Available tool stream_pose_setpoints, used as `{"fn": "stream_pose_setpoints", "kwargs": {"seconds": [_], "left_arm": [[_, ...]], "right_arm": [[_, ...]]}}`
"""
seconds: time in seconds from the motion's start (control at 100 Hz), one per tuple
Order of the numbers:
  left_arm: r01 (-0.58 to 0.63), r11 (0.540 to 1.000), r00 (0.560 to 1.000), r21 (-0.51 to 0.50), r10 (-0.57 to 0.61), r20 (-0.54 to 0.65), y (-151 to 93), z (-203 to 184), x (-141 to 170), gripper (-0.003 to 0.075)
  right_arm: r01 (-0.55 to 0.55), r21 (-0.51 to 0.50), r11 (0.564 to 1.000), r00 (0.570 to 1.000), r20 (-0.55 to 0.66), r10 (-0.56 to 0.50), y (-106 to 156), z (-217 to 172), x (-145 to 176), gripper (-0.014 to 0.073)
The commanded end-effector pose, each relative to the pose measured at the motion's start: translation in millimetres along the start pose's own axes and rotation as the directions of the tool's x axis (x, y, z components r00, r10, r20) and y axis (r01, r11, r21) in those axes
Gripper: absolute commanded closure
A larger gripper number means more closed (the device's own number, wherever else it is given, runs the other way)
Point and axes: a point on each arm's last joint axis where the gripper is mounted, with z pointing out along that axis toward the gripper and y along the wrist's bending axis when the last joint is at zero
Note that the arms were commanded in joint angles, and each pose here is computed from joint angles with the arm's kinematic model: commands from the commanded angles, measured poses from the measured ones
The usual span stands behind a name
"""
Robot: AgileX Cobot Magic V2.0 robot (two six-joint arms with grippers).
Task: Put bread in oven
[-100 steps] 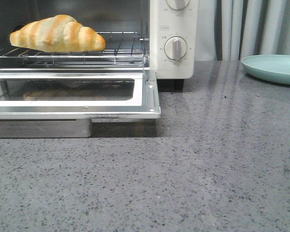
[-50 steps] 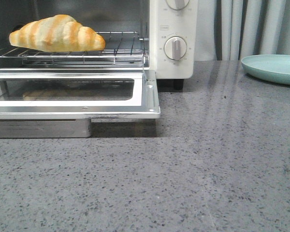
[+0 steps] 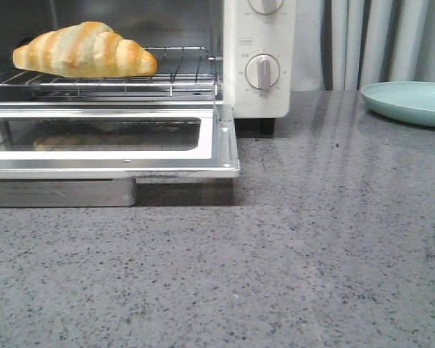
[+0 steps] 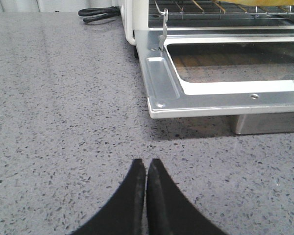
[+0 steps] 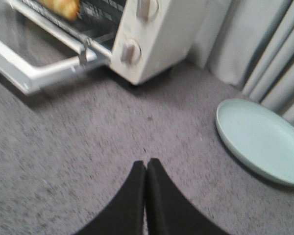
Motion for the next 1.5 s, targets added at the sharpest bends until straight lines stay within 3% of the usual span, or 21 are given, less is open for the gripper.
{"fn": "stream_pose_setpoints", "kwargs": {"seconds": [0.0, 0.16, 0.26, 0.43, 0.58, 0.73, 1.49], "left_arm": [[0.018, 1.0, 0.998, -0.009, -0.017, 0.058, 0.3, 0.2, 1.7, 0.0741], [0.018, 1.0, 0.998, -0.009, -0.017, 0.058, 0.3, 0.2, 1.7, 0.0741], [0.018, 1.0, 0.998, -0.009, -0.017, 0.058, 0.3, 0.2, 1.7, 0.0741], [0.018, 1.0, 0.998, -0.009, -0.017, 0.058, 0.3, 0.2, 1.7, 0.0741], [0.018, 1.0, 0.998, -0.009, -0.017, 0.058, 0.3, 0.2, 1.7, 0.0741], [0.018, 1.0, 0.998, -0.009, -0.017, 0.058, 0.3, 0.2, 1.7, 0.0741], [0.018, 1.0, 0.998, -0.009, -0.017, 0.058, 0.3, 0.2, 1.7, 0.0741]], "right_arm": [[0.038, 0.054, 0.998, 0.993, 0.112, -0.044, 3.3, 7.8, -3.6, 0.0643], [-0.116, 0.102, 0.988, 0.97, 0.226, 0.091, 15.5, 23.8, 12.6, 0.0643], [-0.134, 0.176, 0.975, 0.961, 0.262, 0.085, 19.2, 32.3, 29.0, 0.0643], [-0.222, 0.25, 0.942, 0.963, 0.204, 0.173, 28.2, 38.2, 68.3, 0.0643], [-0.37, 0.254, 0.893, 0.927, 0.159, 0.339, 34.6, 35.5, 88.2, 0.0644], [-0.377, 0.291, 0.88, 0.923, 0.037, 0.383, 38.8, 31.6, 102.9, 0.0644], [-0.361, 0.304, 0.882, 0.93, 0.043, 0.366, 37.5, 31.4, 102.2, 0.0644]]}}
